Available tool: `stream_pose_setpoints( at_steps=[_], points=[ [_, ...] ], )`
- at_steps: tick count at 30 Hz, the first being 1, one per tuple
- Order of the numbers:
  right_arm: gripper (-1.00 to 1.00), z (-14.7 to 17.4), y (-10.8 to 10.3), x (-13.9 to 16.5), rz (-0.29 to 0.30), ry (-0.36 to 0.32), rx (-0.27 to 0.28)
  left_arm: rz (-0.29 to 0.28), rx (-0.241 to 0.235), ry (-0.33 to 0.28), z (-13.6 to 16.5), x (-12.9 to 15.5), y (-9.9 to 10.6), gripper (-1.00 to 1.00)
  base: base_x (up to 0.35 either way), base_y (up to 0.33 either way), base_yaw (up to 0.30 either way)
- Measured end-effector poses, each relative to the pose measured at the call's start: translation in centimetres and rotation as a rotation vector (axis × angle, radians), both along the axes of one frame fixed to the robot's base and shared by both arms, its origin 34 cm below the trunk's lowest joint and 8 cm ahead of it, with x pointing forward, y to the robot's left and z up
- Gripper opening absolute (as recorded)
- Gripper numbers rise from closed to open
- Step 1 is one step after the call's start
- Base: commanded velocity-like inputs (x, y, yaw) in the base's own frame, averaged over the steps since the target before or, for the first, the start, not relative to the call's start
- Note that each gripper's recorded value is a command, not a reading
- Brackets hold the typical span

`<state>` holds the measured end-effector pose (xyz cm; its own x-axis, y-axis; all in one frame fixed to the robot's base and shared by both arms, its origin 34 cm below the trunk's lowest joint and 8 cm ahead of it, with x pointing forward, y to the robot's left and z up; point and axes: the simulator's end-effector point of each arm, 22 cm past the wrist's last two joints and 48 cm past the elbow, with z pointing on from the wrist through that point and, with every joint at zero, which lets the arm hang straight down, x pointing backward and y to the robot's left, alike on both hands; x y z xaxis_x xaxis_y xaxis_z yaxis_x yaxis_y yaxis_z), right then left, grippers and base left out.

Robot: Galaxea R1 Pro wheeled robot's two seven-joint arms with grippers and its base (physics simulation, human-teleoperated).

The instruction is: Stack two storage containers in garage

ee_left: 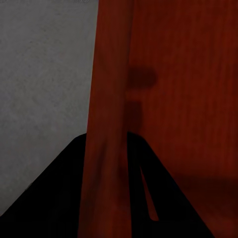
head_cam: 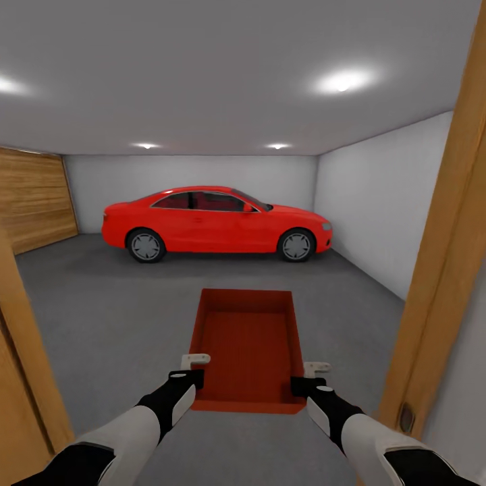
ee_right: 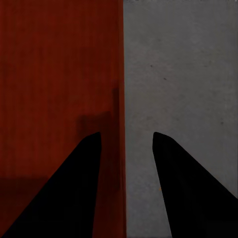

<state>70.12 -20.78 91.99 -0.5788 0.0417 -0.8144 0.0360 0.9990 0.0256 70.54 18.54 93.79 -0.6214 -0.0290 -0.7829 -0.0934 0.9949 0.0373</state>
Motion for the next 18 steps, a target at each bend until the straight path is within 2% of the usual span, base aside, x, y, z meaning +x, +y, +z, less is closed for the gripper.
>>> stream_pose_setpoints(
  at_steps=[7,18],
  points=[
    [-1.0,0.0,0.0,0.0,0.0,0.0,0.0,0.0,0.0,0.0,0.0,0.0,0.0,-1.0,0.322,0.0,0.0],
    [-1.0,0.03,-0.32,0.13,0.0,-0.004,-0.004,0.001,-0.005,-0.005,0.01,0.04,-0.3,-1.0,0.0,0.0,0.0]
  ],
)
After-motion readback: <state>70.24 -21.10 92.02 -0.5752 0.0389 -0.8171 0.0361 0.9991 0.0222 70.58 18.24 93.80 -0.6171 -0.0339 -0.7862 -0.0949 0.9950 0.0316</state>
